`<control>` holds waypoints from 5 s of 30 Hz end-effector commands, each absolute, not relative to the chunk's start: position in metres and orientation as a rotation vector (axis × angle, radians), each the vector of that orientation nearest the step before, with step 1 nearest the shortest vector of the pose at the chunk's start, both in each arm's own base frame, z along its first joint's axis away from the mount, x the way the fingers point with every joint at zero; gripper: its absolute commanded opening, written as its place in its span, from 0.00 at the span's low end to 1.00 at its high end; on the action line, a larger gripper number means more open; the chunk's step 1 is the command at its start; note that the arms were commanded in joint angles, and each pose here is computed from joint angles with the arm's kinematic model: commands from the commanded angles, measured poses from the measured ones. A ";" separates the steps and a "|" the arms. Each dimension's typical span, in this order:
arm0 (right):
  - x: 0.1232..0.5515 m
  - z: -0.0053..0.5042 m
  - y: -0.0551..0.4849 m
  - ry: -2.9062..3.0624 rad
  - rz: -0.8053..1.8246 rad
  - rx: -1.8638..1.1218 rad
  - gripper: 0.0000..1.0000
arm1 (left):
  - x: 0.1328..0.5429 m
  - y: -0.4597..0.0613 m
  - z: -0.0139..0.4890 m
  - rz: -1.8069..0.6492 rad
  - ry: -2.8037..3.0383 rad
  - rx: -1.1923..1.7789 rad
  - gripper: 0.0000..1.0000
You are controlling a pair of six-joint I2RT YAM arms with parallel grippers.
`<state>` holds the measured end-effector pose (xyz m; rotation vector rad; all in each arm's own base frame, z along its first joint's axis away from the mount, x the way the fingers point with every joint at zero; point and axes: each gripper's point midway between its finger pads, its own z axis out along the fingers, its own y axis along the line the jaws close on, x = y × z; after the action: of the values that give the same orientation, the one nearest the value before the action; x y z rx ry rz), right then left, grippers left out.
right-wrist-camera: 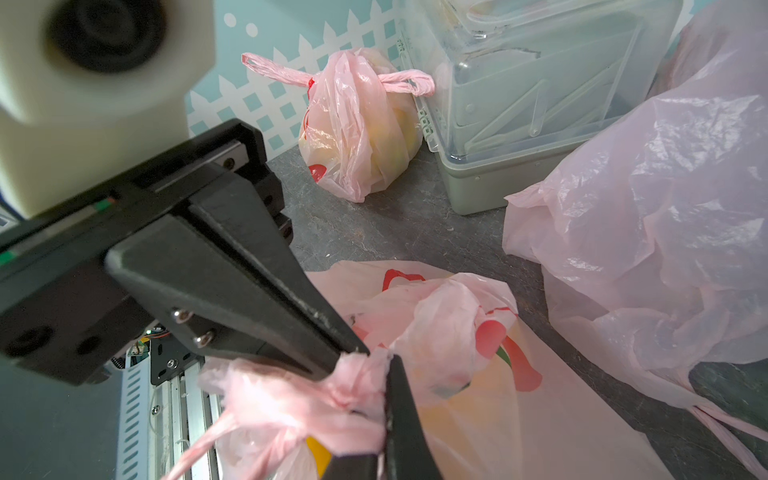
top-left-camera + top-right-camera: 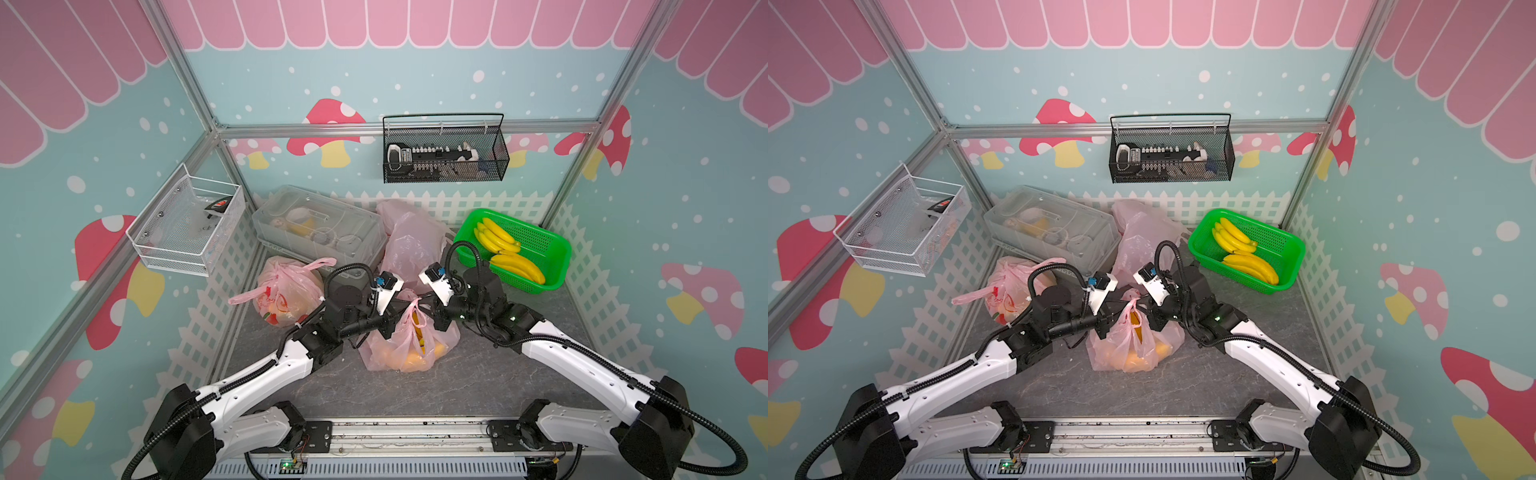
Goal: Place the banana into a plastic bag & tie a knot
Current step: Cross the plastic bag at the center of the board, then tie the plastic bag at the center of the board.
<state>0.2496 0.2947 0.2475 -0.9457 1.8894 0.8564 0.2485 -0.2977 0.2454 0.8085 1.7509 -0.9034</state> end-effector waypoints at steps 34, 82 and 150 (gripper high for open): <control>0.209 0.297 0.256 1.900 0.751 -0.535 0.59 | 0.266 -0.274 0.261 -0.634 1.737 0.609 0.00; 0.250 0.237 0.212 2.114 0.195 -0.524 0.00 | 0.287 -0.184 0.251 -0.485 1.849 0.191 0.00; 0.255 0.212 0.224 2.064 0.498 -0.576 0.00 | 0.257 -0.333 0.248 -0.694 1.952 0.780 0.83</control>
<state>0.2525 0.2196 0.1878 -0.5791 2.1372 0.4640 0.2569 -0.3270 0.2526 0.7538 1.9252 -0.7081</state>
